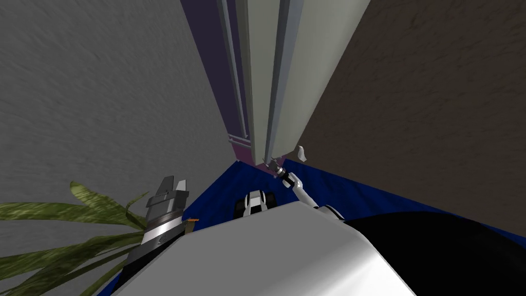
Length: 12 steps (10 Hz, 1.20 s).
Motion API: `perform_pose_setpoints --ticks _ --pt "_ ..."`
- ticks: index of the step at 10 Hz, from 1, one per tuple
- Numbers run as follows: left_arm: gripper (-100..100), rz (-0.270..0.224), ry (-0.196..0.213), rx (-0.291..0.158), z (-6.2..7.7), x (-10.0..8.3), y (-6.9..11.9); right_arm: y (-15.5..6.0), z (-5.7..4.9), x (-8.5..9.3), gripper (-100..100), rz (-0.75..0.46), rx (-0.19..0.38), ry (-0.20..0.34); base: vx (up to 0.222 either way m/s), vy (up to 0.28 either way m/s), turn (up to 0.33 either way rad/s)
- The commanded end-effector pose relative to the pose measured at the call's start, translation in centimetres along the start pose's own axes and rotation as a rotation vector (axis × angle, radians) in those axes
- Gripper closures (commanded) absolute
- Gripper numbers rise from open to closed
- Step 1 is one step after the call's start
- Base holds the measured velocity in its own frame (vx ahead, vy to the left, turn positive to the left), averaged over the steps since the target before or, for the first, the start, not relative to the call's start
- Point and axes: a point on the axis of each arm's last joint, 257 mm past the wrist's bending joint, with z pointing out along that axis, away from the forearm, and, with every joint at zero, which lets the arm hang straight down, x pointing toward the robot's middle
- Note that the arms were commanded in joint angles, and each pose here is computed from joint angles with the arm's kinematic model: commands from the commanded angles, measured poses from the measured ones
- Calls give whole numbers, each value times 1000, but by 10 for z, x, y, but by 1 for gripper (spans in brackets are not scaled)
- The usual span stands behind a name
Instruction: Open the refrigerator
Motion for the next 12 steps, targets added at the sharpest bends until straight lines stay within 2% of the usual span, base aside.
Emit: perform_pose_setpoints --ticks 1,4,5,9,11,12 --pt "0 0 0 0 0 0 0 6 5 -20 100 17 -37 -73 -112 -201 120" --pt "0 0 0 0 0 0 0 20 6 -41 100 45 -91 -142 -120 -224 102" --pt "0 0 0 0 0 0 0 10 9 -30 -100 44 -92 -108 -78 -91 18" --pt "0 0 0 0 0 0 0 -16 25 -27 -100 45 -93 -108 -50 46 -8" --pt "0 0 0 0 0 0 0 -16 25 -27 -100 45 -93 -108 -10 18 9" --pt "0 0 0 0 0 0 0 -22 29 -27 -100 45 -93 -108 -24 10 13"
